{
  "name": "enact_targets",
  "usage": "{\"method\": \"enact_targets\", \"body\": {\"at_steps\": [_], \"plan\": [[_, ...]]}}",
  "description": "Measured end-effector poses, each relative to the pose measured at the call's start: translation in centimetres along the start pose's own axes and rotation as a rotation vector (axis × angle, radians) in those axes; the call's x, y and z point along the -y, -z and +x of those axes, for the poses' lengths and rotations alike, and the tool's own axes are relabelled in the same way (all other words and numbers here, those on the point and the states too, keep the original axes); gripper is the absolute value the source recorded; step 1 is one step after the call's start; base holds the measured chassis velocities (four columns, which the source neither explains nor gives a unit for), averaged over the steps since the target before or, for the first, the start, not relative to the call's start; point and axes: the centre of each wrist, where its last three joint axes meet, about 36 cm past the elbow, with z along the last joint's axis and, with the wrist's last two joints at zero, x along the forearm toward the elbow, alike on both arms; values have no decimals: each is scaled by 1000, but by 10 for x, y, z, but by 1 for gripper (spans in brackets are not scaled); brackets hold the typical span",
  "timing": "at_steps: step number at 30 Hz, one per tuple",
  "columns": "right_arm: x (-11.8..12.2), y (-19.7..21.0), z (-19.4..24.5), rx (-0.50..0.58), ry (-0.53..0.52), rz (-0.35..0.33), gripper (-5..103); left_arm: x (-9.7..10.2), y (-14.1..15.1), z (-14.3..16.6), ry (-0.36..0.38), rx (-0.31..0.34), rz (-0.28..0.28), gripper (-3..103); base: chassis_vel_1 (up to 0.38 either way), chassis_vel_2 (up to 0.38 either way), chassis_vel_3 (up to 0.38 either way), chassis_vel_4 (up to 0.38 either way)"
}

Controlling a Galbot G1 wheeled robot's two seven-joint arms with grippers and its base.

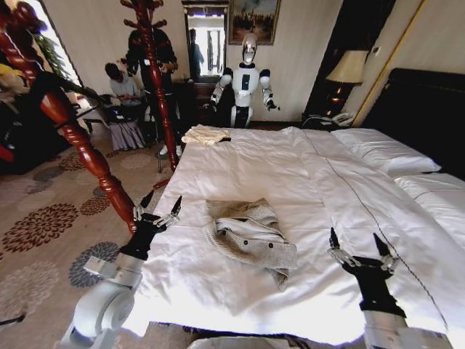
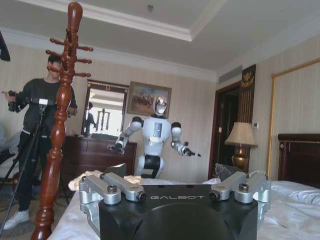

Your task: Pick up the clothes from the bed and hang them on the clothes hanger.

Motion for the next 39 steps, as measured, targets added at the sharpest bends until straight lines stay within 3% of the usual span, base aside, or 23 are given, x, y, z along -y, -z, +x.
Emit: {"method": "enact_targets", "body": {"at_steps": [6,10,11,12,13,18,21,25,29,31,35,39], "plan": [[-1,-1,-1,-1,-15,-28,100,1,1,1,-5,-15,2,100,0,0,0,0],[-7,-2,6,-113,-77,-289,100,11,27,4,-24,54,43,100,0,0,0,0],[-7,-2,6,-113,-77,-289,100,11,27,4,-24,54,43,100,0,0,0,0],[-7,-2,7,-149,-104,-356,100,13,35,5,-27,72,65,100,0,0,0,0],[-5,-2,7,-153,-114,-369,100,14,41,5,-27,75,79,100,0,0,0,0],[0,-1,7,-139,-118,-317,100,10,41,5,-11,40,71,100,0,0,0,0],[0,-2,8,-118,-104,-266,100,4,27,3,-1,-8,58,100,0,0,0,0],[-1,-11,11,-73,-82,-145,100,-8,-7,3,5,-82,23,100,0,0,0,0],[-4,-8,15,-76,-96,-154,100,-9,-6,4,-2,-62,22,100,0,0,0,0],[-7,-4,21,-101,-115,-189,100,-4,14,4,-23,-8,51,100,0,0,0,0],[-4,-3,25,-126,-138,-199,100,0,30,3,-44,32,83,100,0,0,0,0],[-4,-3,24,-116,-160,-193,100,0,24,0,-41,27,94,100,0,0,0,0]]}}
